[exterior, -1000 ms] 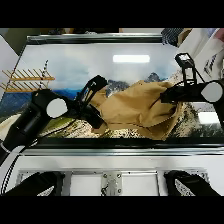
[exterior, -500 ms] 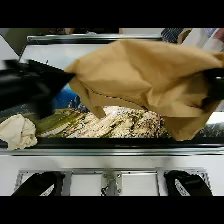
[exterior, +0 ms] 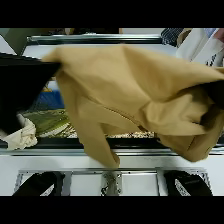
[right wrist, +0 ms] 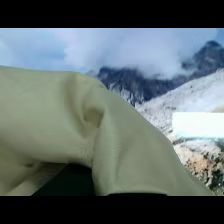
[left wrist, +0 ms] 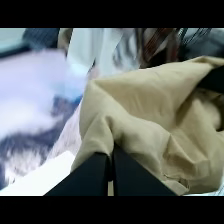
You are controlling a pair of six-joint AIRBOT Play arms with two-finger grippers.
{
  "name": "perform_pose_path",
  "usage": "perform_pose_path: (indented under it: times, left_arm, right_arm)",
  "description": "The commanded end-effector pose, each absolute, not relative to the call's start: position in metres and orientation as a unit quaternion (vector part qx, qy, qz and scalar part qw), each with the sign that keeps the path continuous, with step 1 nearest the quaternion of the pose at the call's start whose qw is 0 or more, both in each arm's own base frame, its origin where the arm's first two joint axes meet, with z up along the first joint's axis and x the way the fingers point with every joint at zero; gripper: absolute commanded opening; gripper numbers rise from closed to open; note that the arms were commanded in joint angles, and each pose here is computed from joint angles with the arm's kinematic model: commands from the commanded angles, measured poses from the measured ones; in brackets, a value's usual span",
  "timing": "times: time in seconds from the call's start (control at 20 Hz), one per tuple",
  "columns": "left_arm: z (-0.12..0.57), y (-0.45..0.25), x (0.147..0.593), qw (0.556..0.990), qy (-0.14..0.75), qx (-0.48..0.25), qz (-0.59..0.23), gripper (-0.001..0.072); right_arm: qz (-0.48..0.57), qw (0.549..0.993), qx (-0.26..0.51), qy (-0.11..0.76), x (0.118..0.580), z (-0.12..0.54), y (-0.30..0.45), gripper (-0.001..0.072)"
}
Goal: Fold the clothes and pants, and hang the long-sleeved shirts on hangers.
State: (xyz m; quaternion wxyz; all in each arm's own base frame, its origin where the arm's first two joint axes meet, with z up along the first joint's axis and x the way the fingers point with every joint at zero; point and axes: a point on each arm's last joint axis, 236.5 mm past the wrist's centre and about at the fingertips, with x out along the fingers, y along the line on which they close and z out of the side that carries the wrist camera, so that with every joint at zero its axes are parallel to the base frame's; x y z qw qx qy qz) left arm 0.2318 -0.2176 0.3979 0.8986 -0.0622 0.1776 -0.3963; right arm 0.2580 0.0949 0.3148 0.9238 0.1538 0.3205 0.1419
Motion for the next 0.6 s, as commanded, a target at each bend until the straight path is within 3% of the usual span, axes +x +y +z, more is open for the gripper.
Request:
perform_pose_path:
  times: [0.0,0.2,0.35,0.4,0.45,0.5,0.55]
  left_arm:
    - [0.283,-0.233,0.300,0.882,0.320,-0.046,-0.342,0.0013]
    - [0.126,-0.215,0.365,0.829,0.493,-0.058,-0.257,0.0013]
    - [0.076,-0.185,0.409,0.814,0.536,-0.084,-0.206,0.0013]
    - [0.071,-0.174,0.425,0.817,0.535,-0.094,-0.191,0.0013]
    - [0.068,-0.164,0.438,0.819,0.535,-0.102,-0.181,0.0045]
    - [0.068,-0.154,0.451,0.821,0.534,-0.108,-0.171,0.0382]
    - [0.069,-0.146,0.459,0.822,0.534,-0.114,-0.164,0.0634]
  right_arm:
    - [0.202,0.862,0.104,0.454,0.292,0.243,0.125,0.0020]
    - [0.152,0.808,0.059,0.566,0.375,0.124,0.110,0.0022]
    - [0.095,0.837,0.045,0.536,0.448,0.073,0.088,0.0037]
    - [0.086,0.854,0.061,0.509,0.470,0.073,0.086,0.0164]
    - [0.079,0.872,0.076,0.477,0.489,0.080,0.084,0.0435]
    - [0.074,0.891,0.082,0.440,0.505,0.094,0.079,0.0677]
    - [0.077,0.906,0.070,0.409,0.515,0.112,0.075,0.0683]
